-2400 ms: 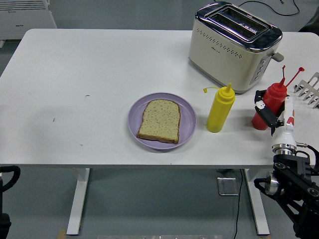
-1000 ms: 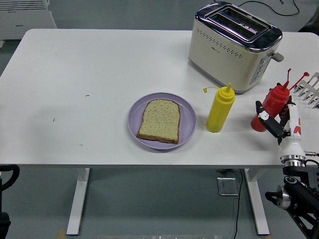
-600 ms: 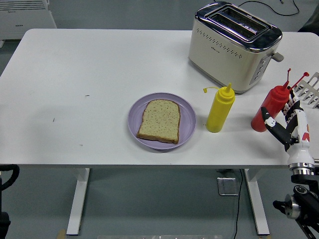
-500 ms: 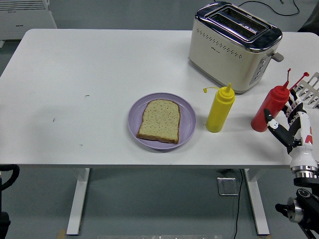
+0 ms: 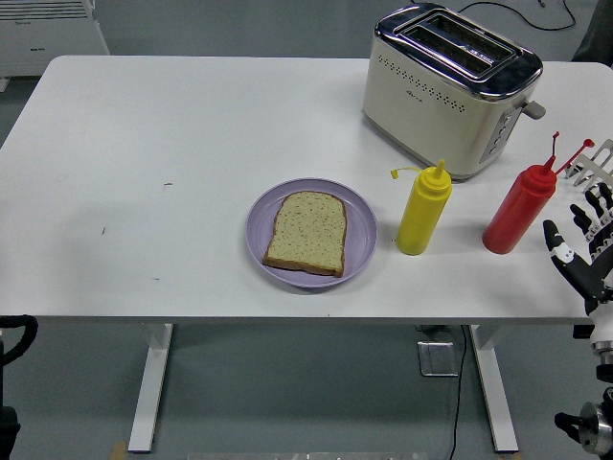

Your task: Pick up the cup,pour liquid into bread,place the cup on the desk

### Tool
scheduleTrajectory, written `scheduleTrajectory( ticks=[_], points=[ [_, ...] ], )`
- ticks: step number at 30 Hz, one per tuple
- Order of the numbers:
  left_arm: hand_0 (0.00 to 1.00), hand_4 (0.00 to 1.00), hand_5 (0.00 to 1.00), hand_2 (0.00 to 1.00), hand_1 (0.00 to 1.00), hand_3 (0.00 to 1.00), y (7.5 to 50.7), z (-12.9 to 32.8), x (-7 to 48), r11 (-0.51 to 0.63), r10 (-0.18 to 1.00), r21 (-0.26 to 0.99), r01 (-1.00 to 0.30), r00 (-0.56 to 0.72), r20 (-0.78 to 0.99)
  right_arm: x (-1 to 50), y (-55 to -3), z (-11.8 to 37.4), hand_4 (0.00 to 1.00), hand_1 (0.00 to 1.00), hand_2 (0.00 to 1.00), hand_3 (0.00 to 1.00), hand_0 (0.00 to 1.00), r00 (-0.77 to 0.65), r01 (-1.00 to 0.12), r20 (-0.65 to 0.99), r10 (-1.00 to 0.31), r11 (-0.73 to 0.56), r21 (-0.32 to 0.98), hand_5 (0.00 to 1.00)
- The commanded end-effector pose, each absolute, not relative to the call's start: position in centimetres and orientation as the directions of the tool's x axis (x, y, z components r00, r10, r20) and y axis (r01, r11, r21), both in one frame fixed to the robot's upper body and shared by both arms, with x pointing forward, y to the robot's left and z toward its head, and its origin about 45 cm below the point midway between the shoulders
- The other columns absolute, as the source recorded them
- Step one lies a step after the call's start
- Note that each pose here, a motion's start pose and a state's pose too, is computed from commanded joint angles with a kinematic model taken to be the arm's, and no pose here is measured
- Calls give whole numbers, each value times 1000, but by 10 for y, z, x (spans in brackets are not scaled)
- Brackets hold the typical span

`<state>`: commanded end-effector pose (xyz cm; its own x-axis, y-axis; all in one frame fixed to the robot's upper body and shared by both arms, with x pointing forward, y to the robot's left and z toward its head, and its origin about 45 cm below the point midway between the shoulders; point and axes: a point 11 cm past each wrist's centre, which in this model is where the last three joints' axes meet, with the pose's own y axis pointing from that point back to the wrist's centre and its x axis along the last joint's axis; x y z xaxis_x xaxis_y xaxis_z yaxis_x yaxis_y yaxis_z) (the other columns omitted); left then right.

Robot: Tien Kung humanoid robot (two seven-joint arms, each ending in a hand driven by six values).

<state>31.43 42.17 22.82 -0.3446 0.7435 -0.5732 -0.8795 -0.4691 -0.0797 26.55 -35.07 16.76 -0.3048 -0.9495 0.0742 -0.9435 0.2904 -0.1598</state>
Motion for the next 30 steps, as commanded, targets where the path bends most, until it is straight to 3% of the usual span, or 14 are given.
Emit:
scheduleTrajectory(
  ticks=[7, 8, 20, 30],
  points=[
    [754, 637, 998, 774, 765, 671, 421, 228, 314, -466, 745, -78, -881, -343, -572, 264, -369, 185, 824, 823, 914, 966, 905, -341, -923, -108, -934, 355, -150, 279],
    [754, 637, 998, 774, 765, 671, 421, 228, 314, -466, 745, -78, -881, -343, -571, 264, -372, 189, 823, 797, 880, 930, 883, -345, -920, -133, -929, 363, -151, 304],
    [754, 638, 998, 774, 765, 671, 419, 226, 314, -463, 746, -75, -883, -343, -571, 277, -411, 200, 829, 807, 888, 938, 899, -373, -895, -406, -834, 438, -78, 368],
    [754, 637, 998, 774, 765, 671, 419, 225, 313, -464, 745, -71, -883, -346, -571, 290, -443, 209, 839, 841, 919, 959, 917, -359, -882, -534, -765, 466, -75, 394]
  ],
)
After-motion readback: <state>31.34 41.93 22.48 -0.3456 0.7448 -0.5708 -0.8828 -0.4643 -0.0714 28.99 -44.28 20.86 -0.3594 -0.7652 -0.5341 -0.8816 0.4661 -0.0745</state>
